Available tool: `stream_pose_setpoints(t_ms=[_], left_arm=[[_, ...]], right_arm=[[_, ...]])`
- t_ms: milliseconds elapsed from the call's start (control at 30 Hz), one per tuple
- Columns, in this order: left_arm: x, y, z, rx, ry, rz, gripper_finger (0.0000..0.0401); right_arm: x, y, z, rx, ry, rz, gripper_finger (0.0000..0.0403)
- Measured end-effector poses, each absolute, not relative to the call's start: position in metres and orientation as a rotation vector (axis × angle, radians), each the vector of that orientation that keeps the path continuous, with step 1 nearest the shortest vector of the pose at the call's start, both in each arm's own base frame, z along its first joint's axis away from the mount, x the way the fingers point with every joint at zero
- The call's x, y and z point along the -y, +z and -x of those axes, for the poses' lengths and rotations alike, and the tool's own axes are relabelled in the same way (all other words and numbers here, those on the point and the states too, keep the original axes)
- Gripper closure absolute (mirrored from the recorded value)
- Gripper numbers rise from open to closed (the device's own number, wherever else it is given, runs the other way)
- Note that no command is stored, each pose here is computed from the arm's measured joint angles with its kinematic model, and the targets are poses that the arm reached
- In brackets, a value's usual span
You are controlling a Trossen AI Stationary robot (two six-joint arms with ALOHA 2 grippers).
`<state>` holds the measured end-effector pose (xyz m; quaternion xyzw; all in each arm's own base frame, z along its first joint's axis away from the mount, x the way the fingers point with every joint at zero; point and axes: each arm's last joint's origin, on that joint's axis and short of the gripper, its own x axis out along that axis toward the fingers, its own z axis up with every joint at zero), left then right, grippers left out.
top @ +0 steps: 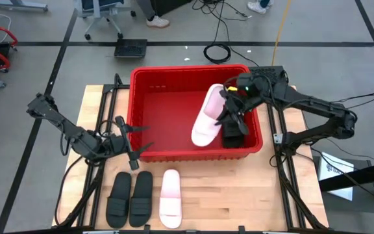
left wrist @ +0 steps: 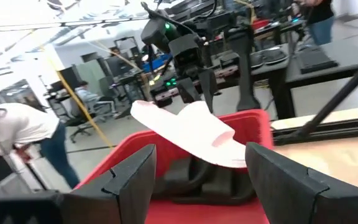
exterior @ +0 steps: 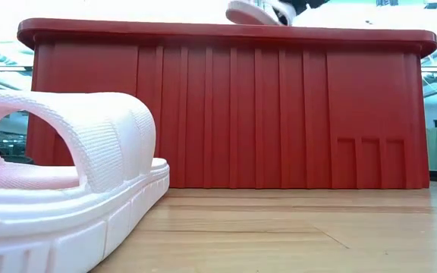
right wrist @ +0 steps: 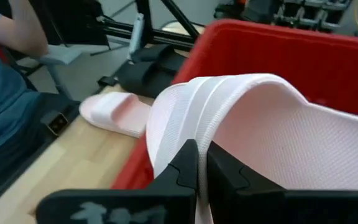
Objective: Pick and place slides into bin
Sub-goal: Put the right pink slide into the red container
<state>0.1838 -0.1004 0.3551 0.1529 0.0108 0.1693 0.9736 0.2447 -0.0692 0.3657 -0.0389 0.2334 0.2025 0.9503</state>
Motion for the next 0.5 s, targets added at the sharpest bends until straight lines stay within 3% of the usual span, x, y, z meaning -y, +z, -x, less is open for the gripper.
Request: stream_pose_setpoints(t_ms=[233,500], left_arm=[[0.078,0.360,-0.188,-0.023,0.415,-0.333,0.0148],[0.054,0.362,-0.190,-0.011,0.340,-0.338,0.0148]], right_arm=[[0.105,0.358,-0.255,-0.594,0.406,0.057,0.0399],[0.147,0.341,-0.273,-0.765,0.426,0.014,0.0399]])
